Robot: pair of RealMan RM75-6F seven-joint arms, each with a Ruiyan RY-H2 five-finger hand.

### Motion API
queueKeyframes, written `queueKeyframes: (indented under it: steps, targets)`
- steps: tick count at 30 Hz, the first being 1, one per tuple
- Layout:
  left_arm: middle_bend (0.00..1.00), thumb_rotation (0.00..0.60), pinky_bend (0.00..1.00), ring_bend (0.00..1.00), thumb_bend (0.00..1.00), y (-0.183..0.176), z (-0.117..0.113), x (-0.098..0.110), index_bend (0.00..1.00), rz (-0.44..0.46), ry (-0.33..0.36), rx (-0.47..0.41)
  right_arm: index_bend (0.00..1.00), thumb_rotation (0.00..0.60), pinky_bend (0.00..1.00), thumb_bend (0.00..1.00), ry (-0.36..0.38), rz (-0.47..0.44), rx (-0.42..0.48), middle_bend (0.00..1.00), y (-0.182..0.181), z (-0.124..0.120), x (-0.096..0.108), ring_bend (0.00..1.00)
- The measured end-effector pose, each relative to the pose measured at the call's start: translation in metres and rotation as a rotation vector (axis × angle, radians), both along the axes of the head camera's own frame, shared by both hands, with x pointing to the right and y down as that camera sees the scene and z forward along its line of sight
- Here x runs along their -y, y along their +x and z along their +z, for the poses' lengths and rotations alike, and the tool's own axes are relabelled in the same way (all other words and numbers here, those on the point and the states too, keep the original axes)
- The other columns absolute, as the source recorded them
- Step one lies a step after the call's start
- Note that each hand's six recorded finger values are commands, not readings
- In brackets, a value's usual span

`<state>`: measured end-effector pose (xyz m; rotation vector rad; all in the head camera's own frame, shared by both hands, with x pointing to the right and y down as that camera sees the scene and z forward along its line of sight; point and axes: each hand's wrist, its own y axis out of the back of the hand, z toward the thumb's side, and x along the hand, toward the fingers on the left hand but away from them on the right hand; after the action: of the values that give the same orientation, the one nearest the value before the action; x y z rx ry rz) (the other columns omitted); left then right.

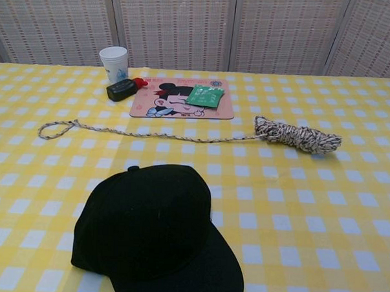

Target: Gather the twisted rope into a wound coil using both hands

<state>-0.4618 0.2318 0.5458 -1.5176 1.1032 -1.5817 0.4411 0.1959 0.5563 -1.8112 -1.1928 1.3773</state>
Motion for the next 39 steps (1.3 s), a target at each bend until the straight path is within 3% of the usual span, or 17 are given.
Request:
queueKeyframes:
  steps: [11, 19, 22, 33, 39]
  targets:
    - [0.33, 0.600, 0.20, 0.27, 0.28, 0.002, 0.001, 0.000, 0.30, 0.005, -0.001, -0.007, 0.33, 0.600, 0.32, 0.20, -0.003, -0.005, -0.061, 0.30, -0.007, 0.002, 0.013, 0.22]
    - [0.33, 0.600, 0.20, 0.27, 0.28, 0.002, -0.003, -0.001, 0.30, 0.007, 0.010, -0.012, 0.33, 0.600, 0.32, 0.20, -0.062, -0.087, -0.066, 0.32, -0.045, 0.016, 0.049, 0.22]
    - [0.33, 0.600, 0.20, 0.27, 0.28, 0.001, -0.004, -0.003, 0.30, 0.003, 0.008, -0.013, 0.33, 0.600, 0.32, 0.16, -0.059, -0.124, -0.080, 0.32, -0.063, 0.023, 0.064, 0.22]
    - [0.33, 0.600, 0.20, 0.27, 0.28, 0.000, -0.008, -0.005, 0.30, 0.004, 0.016, -0.015, 0.33, 0.600, 0.32, 0.05, -0.124, -0.215, -0.127, 0.32, -0.135, 0.082, 0.101, 0.19]
    - [0.33, 0.600, 0.20, 0.27, 0.28, 0.000, -0.007, -0.006, 0.30, 0.003, 0.013, -0.016, 0.33, 0.600, 0.32, 0.03, -0.166, -0.207, -0.165, 0.29, -0.155, 0.113, 0.109, 0.16]
